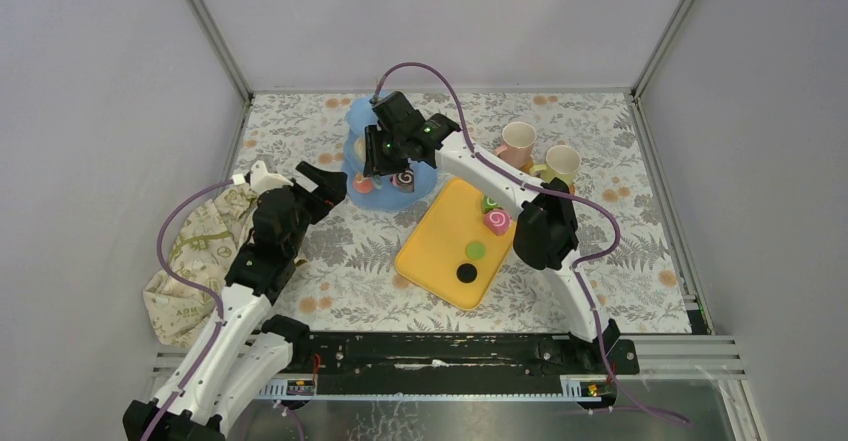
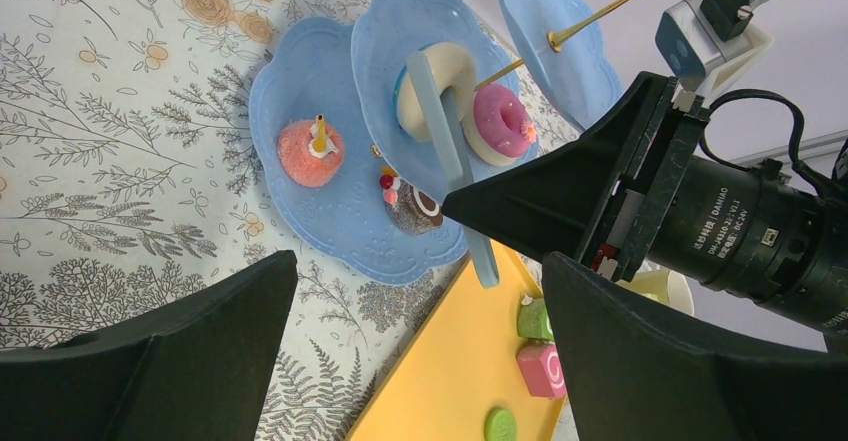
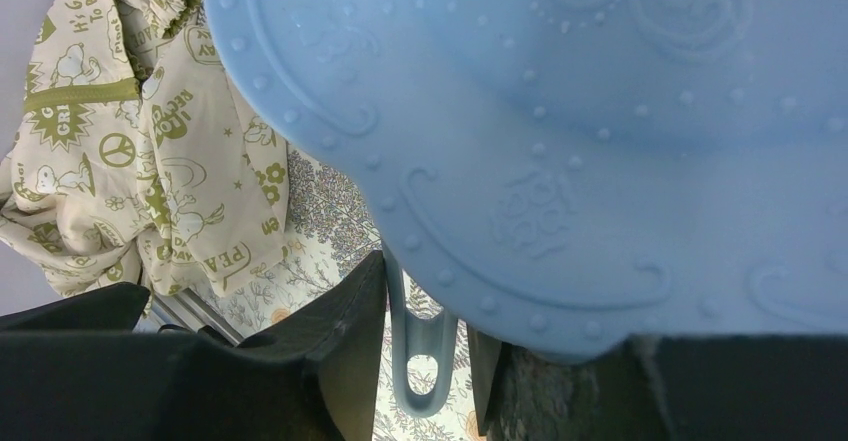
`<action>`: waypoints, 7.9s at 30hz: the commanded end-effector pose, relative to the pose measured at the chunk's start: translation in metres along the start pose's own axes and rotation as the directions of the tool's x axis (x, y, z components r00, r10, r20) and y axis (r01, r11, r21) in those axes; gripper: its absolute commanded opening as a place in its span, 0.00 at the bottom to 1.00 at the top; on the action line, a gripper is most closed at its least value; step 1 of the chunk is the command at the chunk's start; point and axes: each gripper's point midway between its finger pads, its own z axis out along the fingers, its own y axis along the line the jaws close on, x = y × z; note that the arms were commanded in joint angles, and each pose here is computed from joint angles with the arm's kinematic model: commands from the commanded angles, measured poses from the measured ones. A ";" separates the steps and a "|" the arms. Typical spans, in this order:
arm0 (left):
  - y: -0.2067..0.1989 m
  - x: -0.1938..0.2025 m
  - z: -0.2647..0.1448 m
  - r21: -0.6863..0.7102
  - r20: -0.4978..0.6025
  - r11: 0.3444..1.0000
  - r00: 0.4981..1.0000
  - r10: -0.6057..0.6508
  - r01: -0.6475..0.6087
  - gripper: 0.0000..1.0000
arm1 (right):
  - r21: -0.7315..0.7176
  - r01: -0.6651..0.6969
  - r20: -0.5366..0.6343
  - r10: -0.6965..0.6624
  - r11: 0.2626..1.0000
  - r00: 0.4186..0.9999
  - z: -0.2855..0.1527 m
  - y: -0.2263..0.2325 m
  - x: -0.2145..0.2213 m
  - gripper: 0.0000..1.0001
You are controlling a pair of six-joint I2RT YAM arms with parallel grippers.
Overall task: Serve the afternoon tea
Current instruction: Place the desert on the desert table, then place the clamp on the tray.
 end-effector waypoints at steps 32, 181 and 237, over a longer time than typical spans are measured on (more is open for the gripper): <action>-0.010 -0.003 0.003 0.052 0.018 0.998 1.000 -0.025 0.024 1.00 | -0.054 0.008 0.079 -0.003 0.998 0.997 -0.027 0.017 -0.029 0.36; -0.050 0.013 0.004 0.161 -0.047 0.987 0.999 -0.002 0.009 0.97 | 0.593 -0.114 0.067 0.092 0.797 0.994 -0.147 -0.213 0.218 0.35; -0.045 0.023 0.013 0.152 -0.072 0.988 0.997 -0.007 0.018 0.97 | 0.558 -0.168 0.039 0.176 0.813 0.984 -0.131 -0.242 0.222 0.59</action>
